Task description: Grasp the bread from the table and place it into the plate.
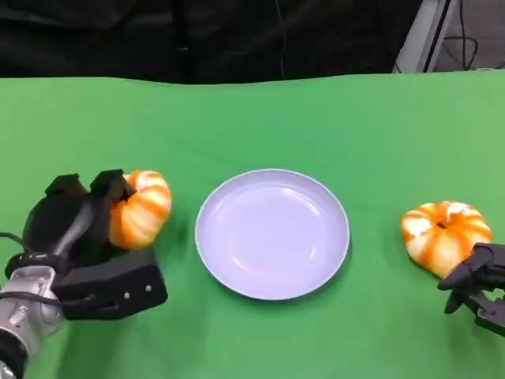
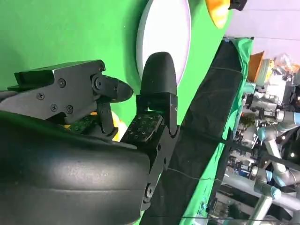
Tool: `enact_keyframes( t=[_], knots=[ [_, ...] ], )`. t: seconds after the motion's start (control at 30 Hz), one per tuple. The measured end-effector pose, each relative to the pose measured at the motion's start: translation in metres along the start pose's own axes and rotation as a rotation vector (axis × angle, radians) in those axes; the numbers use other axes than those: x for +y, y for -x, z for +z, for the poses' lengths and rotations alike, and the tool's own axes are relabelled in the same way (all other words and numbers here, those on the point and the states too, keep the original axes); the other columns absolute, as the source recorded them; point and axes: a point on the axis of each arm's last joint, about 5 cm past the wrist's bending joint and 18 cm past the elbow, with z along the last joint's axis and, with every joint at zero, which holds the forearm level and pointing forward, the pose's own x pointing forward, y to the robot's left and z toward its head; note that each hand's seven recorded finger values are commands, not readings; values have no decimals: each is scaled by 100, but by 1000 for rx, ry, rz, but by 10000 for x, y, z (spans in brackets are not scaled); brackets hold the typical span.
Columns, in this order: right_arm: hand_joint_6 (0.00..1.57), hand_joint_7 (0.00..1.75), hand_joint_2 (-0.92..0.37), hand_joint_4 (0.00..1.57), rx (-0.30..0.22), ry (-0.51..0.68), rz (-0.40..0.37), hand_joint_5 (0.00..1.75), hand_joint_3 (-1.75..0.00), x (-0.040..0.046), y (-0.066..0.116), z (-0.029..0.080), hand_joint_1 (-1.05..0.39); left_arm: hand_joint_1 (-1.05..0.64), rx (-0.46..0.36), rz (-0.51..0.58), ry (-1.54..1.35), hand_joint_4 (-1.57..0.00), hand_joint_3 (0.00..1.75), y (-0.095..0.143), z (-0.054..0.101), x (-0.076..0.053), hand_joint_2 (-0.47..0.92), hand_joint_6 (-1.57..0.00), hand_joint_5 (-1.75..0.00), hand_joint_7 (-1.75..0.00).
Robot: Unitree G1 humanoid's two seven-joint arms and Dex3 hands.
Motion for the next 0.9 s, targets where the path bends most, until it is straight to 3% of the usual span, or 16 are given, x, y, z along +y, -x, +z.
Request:
enact_keyframes(
  t=[0.6, 0.9],
  knots=[
    [96, 91, -88, 88, 0, -1, 2, 136, -54, 3, -1, -1, 8, -5, -149, 99, 37, -23, 17, -10, 210, 94, 92, -37, -171, -141],
    [96, 91, -88, 87, 0, -3, 6, 136, -54, 5, -3, -2, 8, -4, -217, 133, 50, -25, 25, -1, 358, 153, 92, -41, -170, -138]
  ],
)
